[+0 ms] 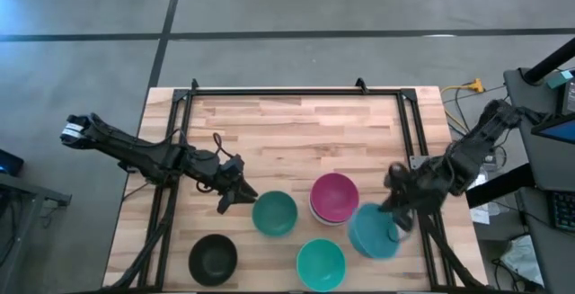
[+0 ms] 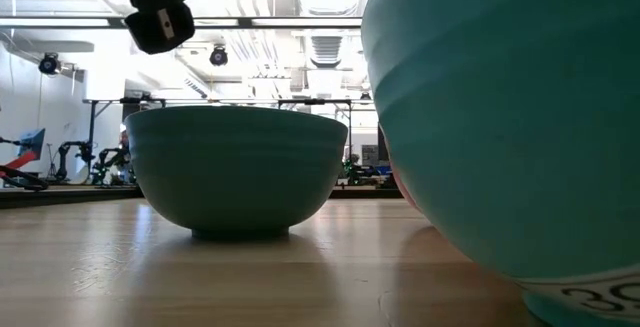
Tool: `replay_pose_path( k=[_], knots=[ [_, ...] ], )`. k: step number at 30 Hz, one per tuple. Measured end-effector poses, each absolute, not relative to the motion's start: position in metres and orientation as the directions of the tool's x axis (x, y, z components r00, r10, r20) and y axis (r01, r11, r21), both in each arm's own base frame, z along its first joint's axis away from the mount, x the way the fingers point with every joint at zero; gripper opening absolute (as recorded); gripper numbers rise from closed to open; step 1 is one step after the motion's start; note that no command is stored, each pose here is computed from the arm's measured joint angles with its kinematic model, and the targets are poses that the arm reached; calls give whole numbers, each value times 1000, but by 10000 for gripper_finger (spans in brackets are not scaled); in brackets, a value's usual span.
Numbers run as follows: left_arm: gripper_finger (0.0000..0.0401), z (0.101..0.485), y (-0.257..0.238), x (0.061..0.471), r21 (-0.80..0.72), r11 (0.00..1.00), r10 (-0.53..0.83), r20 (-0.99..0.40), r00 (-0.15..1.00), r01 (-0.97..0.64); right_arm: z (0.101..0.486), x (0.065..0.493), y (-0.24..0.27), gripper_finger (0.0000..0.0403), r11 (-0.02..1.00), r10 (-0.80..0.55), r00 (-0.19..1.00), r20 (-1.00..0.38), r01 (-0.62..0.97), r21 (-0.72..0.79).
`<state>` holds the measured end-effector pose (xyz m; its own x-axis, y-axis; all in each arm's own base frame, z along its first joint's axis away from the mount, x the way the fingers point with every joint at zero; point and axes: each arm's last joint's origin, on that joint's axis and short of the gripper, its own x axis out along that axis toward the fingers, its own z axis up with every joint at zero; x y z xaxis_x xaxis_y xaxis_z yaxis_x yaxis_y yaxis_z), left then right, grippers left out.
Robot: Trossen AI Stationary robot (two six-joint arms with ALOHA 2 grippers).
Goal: Nest bowls inside each other
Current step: Stack the blue bowl on top of the pink bowl
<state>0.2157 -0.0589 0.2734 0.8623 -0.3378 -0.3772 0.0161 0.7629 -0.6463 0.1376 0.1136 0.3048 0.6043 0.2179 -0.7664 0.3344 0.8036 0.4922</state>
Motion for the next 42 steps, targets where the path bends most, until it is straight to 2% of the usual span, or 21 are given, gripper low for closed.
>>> replay_pose_path(
  k=[4,8,11,13,18,21,26,42],
  knots=[
    [109,272,-60,219,-645,764,-330,-369,869,16,332,164,88,11,790,77,627,-775,436,431],
    [109,273,-61,226,-652,757,-334,-331,882,41,363,197,66,12,806,-10,678,-735,440,395],
    [109,273,-63,231,-661,747,-353,-302,885,72,379,222,51,12,828,12,672,-741,408,384],
    [109,274,-65,232,-663,743,-359,-286,888,87,382,236,41,12,837,53,625,-779,398,376],
    [109,274,-67,231,-664,742,-369,-284,885,96,370,255,26,12,877,69,375,-925,418,235],
    [109,275,-68,231,-664,740,-374,-280,884,102,362,264,21,12,900,64,292,-954,396,182],
    [109,274,-68,231,-664,740,-377,-282,882,104,349,277,20,13,920,119,250,-961,337,201],
    [109,273,-68,230,-657,747,-375,-290,880,102,317,308,21,13,961,118,171,-978,227,155]
  ],
)
